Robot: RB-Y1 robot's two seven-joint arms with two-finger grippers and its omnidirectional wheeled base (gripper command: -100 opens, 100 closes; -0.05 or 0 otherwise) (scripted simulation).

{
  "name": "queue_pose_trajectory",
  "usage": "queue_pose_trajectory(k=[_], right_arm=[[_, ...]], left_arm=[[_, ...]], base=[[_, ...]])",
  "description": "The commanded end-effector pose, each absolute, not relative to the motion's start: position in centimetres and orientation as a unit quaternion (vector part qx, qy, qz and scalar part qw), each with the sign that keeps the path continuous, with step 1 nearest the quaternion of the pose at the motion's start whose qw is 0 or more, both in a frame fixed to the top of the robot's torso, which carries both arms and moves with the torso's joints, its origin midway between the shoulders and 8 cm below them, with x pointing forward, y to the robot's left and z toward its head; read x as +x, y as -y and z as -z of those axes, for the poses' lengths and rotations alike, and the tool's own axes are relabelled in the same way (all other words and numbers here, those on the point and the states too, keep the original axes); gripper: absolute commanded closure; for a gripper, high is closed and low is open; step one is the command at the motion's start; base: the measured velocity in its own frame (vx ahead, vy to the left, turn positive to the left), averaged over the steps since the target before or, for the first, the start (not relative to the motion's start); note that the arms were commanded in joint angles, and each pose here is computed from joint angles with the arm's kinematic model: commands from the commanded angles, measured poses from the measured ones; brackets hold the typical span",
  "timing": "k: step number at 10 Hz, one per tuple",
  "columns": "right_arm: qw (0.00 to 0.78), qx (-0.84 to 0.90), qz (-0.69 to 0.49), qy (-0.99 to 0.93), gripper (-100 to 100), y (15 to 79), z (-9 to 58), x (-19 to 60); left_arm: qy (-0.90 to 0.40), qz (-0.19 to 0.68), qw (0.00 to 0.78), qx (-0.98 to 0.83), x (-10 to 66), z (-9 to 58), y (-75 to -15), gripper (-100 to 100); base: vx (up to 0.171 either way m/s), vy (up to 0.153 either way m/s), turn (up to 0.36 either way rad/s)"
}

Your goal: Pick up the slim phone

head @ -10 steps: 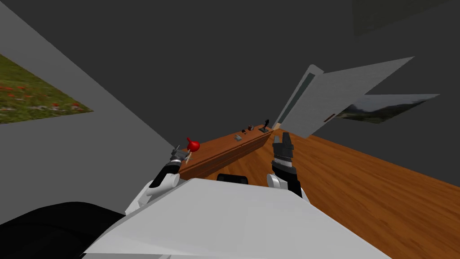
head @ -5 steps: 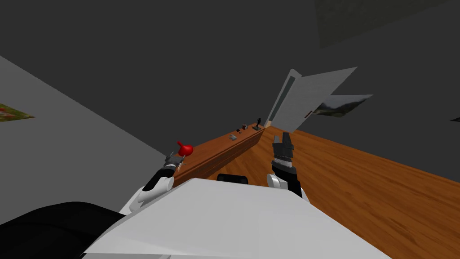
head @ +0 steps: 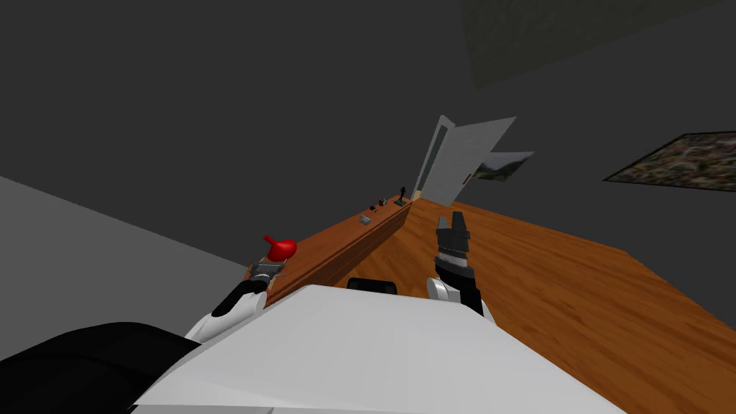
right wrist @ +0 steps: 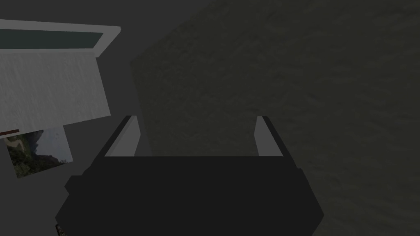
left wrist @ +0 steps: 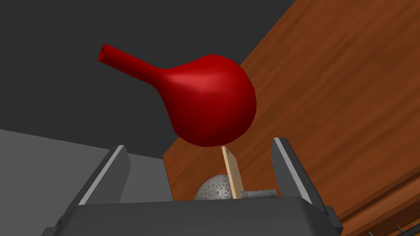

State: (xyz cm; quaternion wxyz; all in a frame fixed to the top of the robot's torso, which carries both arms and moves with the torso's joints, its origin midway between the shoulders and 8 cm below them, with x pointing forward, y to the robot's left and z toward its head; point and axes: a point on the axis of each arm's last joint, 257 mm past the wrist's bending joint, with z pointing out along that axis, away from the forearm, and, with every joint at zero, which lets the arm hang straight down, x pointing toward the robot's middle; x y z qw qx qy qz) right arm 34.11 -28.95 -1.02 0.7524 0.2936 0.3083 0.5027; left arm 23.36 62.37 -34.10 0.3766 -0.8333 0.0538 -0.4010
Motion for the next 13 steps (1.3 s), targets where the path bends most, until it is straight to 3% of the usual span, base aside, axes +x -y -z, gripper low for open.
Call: queue_pose_trajectory(k=[1,13], right_arm=[[0.752,0.294,-0.503,-0.308,0,28.9,1.0,34.1],[0.752,0.294,-0.502,-0.308,0,29.0,1.0,34.1]], left_arm=[[-0.026,0.385,0.366,-0.847,21.5,35.9,-63.4,-100],[0.248,0.185,0.292,-0.905,-1.1,47.3,-68.8,-100]], base=[[0.009,-0.001,-0.163],[0.013,0.022,-0.245]])
